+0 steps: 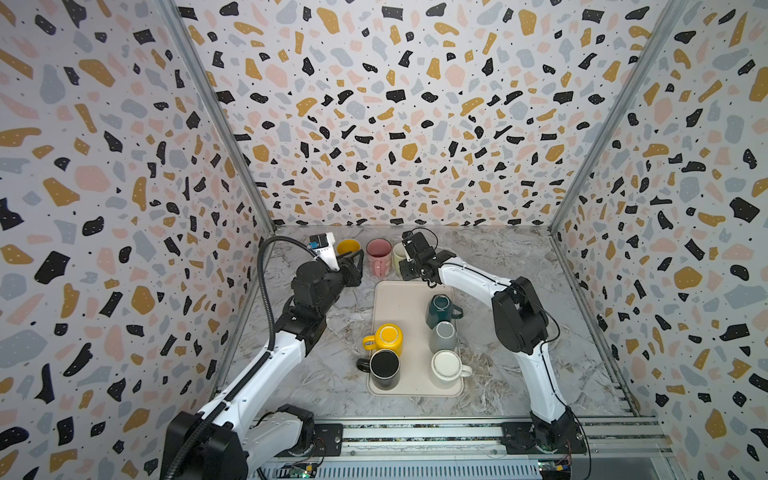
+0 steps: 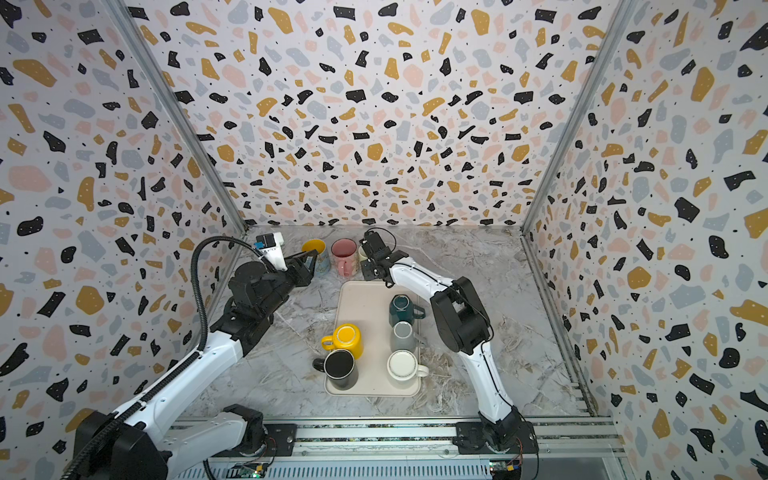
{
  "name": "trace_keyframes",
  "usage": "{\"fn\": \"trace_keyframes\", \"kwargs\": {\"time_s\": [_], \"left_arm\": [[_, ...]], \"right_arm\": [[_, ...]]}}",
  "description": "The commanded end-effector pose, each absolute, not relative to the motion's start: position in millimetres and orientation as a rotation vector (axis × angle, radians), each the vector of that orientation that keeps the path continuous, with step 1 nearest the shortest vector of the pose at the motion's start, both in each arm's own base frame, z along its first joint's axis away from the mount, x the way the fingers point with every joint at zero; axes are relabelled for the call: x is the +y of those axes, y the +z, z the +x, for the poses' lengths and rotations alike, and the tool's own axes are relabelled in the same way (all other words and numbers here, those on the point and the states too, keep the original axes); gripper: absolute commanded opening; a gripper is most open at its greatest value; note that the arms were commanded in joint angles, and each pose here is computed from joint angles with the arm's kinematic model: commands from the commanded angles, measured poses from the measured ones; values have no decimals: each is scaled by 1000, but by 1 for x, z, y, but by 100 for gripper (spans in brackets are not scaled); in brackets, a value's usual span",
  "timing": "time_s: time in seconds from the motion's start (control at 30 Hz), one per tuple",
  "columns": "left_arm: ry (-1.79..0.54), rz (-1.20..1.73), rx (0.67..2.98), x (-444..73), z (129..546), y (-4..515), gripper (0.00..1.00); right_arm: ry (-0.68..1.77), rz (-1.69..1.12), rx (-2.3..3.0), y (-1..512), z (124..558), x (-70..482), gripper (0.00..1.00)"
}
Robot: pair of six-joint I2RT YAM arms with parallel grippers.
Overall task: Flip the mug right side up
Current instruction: 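Lower the green mug onto the table, open and withdraw the right gripper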
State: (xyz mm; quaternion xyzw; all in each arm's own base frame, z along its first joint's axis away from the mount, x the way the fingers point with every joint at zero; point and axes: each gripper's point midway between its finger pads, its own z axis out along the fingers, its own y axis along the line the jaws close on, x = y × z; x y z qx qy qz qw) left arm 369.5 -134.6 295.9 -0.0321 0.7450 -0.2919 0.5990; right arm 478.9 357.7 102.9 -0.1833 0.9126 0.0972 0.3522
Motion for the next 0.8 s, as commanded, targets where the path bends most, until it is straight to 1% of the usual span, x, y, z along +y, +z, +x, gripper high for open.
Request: {"fn": "trace_keyframes", "kwargs": {"time_s": [0.0,0.2,0.5,0.63,0.77], "left_arm": [[-670,-67,1683,-131,367,305,39],[-665,-61,1689,-131,367,303,39],[-655,-61,1696,-130,366,301,39],[-653,-60,1694,-130,366,302,39],[-652,-59,1695,-129,365,302,39]], "right_arm": [[286,-431,2262,147,491,367,11],[278,-436,2272,143,489,367,11],[268,-443,2284,138,487,368,14],[263,-445,2293,135,485,367,18],[262,-442,2297,135,484,366,25]]}}
